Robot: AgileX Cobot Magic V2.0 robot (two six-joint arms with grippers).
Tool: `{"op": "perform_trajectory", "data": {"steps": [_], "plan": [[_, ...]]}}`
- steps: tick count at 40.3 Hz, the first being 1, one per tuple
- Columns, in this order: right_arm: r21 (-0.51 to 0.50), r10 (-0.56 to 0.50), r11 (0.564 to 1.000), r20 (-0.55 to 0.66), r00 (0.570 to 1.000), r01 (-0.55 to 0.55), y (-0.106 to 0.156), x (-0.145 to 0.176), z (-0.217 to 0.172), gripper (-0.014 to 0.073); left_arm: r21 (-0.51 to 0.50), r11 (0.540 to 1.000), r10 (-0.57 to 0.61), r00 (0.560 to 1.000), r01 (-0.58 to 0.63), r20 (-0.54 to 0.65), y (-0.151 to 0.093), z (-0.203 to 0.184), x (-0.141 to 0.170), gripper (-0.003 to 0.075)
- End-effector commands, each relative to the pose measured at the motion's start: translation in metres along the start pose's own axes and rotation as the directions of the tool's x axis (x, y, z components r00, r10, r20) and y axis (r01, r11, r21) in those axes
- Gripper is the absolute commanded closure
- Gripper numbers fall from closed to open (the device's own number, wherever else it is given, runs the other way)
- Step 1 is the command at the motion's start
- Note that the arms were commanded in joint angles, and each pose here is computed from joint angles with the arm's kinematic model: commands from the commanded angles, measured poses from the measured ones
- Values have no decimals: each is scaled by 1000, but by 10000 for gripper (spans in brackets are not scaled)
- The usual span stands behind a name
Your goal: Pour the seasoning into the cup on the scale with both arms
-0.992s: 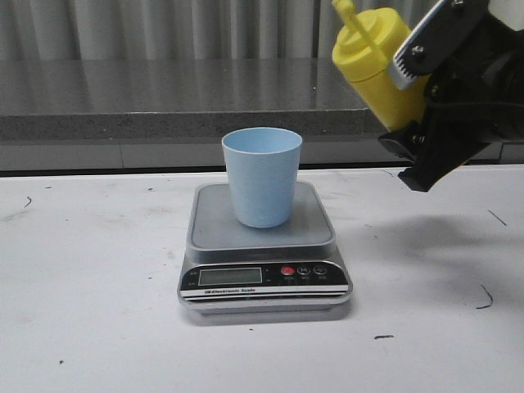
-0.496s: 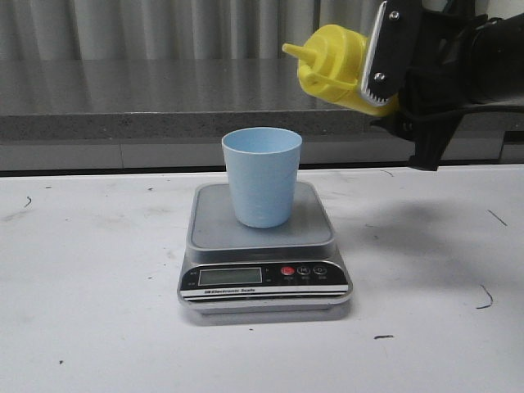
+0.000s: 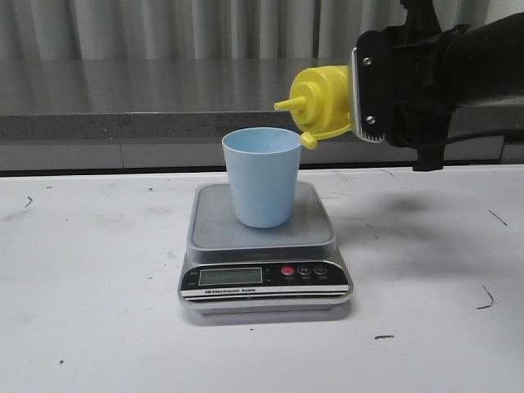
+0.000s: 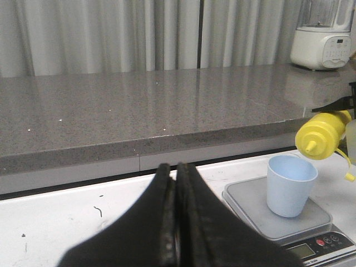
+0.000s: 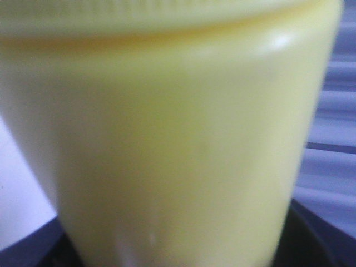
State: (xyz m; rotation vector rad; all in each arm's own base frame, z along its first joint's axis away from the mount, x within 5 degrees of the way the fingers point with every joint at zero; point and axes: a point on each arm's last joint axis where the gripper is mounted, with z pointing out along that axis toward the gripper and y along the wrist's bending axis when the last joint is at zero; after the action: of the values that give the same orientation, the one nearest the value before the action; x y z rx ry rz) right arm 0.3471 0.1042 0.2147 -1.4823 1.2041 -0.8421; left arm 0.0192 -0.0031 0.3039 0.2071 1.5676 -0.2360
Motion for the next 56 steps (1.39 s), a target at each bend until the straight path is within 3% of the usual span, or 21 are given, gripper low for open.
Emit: {"op": "perform_trajectory", "data": {"steps": [1,13,18,22,24,27,29,31,35,38,40,43,46,56], "plan": [[205,-46,978,11,999,43,-38,-4,-7,476,12,1000,-19,996,18,88,-1,-1,-14,740],[225,20,974,-13,1000,-16,-40,0,-8,488,12,1000,-19,996,18,88,-1,-1,-14,740],[237,179,957,-18,984,-170,-41,4,-8,487,12,1000,-19,996,18,88,-1,-1,-14,740],[282,353,897,7,936,-341,-44,7,-9,487,12,1000,-19,996,18,88,-1,-1,-14,740],[315,459,838,35,888,-446,-47,9,-11,487,12,1000,-19,996,18,88,-1,-1,-14,740],[352,632,701,95,769,-620,-53,12,-15,487,12,1000,-19,996,18,88,-1,-1,-14,740],[359,745,578,133,654,-732,-56,15,-18,487,12,1000,-19,996,18,88,-1,-1,-14,740],[364,843,427,170,510,-828,-58,19,-21,487,12,1000,-19,996,18,88,-1,-1,-14,740],[347,938,153,244,247,-925,-59,24,-25,487,12,1000,-19,996,18,88,-1,-1,-14,740],[320,955,2,281,96,-948,-59,25,-27,487,12,1000,-19,996,18,88,-1,-1,-14,740],[292,957,-64,288,24,-954,-58,24,-27,487,12,1000,-19,996,18,88,-1,-1,-14,740],[254,960,-134,272,-63,-958,-57,23,-28,487,12,1000,-19,996,18,88,-1,-1,-14,740],[228,967,-162,232,-109,-960,-55,20,-28,487,12,1000,-19,996,18,88,-1,-1,-14,740],[203,977,-159,176,-124,-966,-52,16,-29,487,12,1000,-19,996,18,88,-1,-1,-14,740]]}}
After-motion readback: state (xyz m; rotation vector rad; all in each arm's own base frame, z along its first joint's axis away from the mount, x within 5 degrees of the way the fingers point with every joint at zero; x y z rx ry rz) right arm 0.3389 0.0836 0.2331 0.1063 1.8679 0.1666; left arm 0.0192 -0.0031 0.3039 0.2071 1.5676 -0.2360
